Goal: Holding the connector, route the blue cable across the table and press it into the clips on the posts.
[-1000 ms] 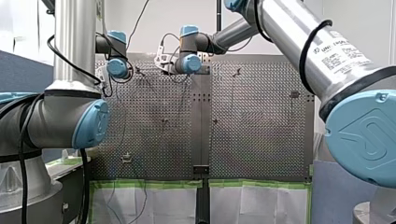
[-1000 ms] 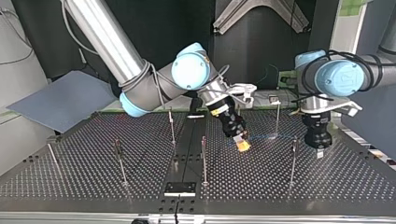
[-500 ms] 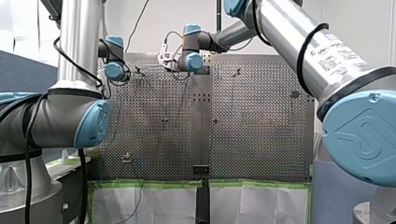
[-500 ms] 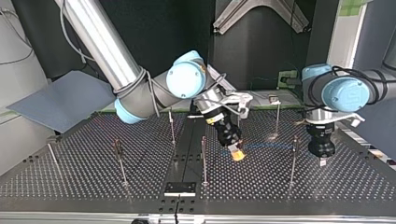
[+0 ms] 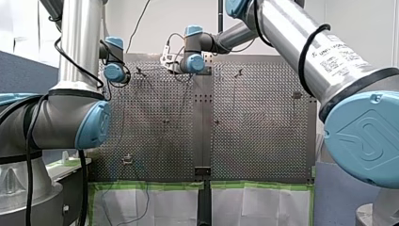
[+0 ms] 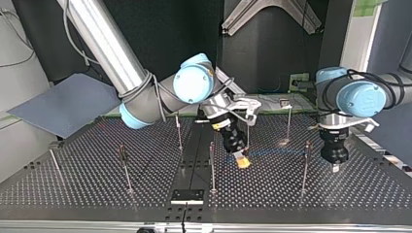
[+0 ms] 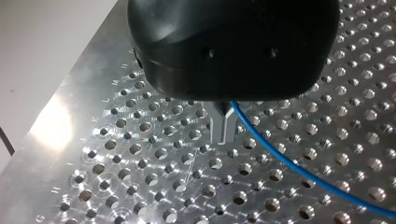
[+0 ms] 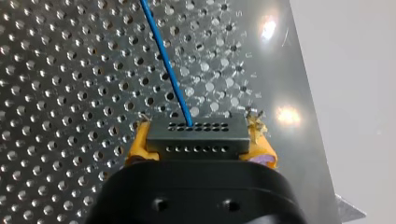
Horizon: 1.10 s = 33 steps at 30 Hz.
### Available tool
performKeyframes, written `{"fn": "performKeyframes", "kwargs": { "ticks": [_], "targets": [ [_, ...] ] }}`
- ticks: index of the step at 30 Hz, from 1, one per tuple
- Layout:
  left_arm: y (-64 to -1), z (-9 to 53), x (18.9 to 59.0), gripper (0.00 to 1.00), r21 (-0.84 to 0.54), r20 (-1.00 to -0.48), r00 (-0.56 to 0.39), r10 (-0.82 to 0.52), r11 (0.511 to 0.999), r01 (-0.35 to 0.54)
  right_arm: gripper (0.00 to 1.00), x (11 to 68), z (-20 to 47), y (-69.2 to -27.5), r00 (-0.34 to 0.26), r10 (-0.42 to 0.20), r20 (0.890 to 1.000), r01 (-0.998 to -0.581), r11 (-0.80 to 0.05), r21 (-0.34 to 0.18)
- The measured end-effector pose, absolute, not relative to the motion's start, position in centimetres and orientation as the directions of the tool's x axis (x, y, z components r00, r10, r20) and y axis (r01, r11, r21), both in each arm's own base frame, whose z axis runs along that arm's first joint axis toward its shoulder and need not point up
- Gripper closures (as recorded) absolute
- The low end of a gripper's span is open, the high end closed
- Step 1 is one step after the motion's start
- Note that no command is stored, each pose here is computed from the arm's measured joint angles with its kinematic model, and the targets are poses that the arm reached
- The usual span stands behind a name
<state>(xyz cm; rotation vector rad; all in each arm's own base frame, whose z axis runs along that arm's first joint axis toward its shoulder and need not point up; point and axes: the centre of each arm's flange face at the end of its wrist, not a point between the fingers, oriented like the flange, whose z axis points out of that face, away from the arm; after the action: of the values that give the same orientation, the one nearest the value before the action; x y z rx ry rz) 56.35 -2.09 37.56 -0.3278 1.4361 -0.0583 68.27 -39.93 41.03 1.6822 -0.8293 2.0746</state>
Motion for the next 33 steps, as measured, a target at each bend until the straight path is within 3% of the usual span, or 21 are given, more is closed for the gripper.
{"fn": "performKeyframes", "kwargs": {
  "ticks": [1,2,3,5,6,17,33],
  "targets": [
    [-2.1,37.5,56.3,0.55,-0.262,-0.96,0.139,-0.242,0.952,-0.157,1.0,68.3,41.0,-40.0,-0.239,-0.095,0.966,-0.599,-0.768,-0.224],
    [-2.2,37.5,56.3,0.39,-0.271,-0.959,0.135,-0.251,0.95,-0.157,1.0,68.2,41.0,-40.0,-0.239,-0.095,0.966,-0.602,-0.766,-0.224],
    [-2.2,37.4,56.2,0.39,-0.278,-0.957,0.131,-0.259,0.948,-0.158,1.0,68.2,41.0,-40.0,-0.239,-0.095,0.966,-0.603,-0.765,-0.224],
    [-2.3,37.4,56.0,0.09,-0.293,-0.954,0.123,-0.275,0.942,-0.163,1.0,68.2,40.9,-40.0,-0.238,-0.095,0.967,-0.607,-0.763,-0.224],
    [-2.3,37.4,55.9,0.04,-0.297,-0.952,0.121,-0.28,0.94,-0.166,1.0,68.2,40.8,-40.1,-0.238,-0.095,0.967,-0.608,-0.762,-0.224],
    [-2.7,37.6,51.3,0.0,-0.315,-0.949,0.074,-0.307,0.91,-0.27,1.0,68.5,39.7,-40.4,-0.228,-0.103,0.968,-0.613,-0.757,-0.225],
    [-6.6,37.8,44.4,0.0,-0.341,-0.933,-0.031,-0.359,0.908,-0.243,1.0,68.5,39.6,-40.3,-0.219,-0.112,0.969,-0.615,-0.755,-0.226]
  ]
}}
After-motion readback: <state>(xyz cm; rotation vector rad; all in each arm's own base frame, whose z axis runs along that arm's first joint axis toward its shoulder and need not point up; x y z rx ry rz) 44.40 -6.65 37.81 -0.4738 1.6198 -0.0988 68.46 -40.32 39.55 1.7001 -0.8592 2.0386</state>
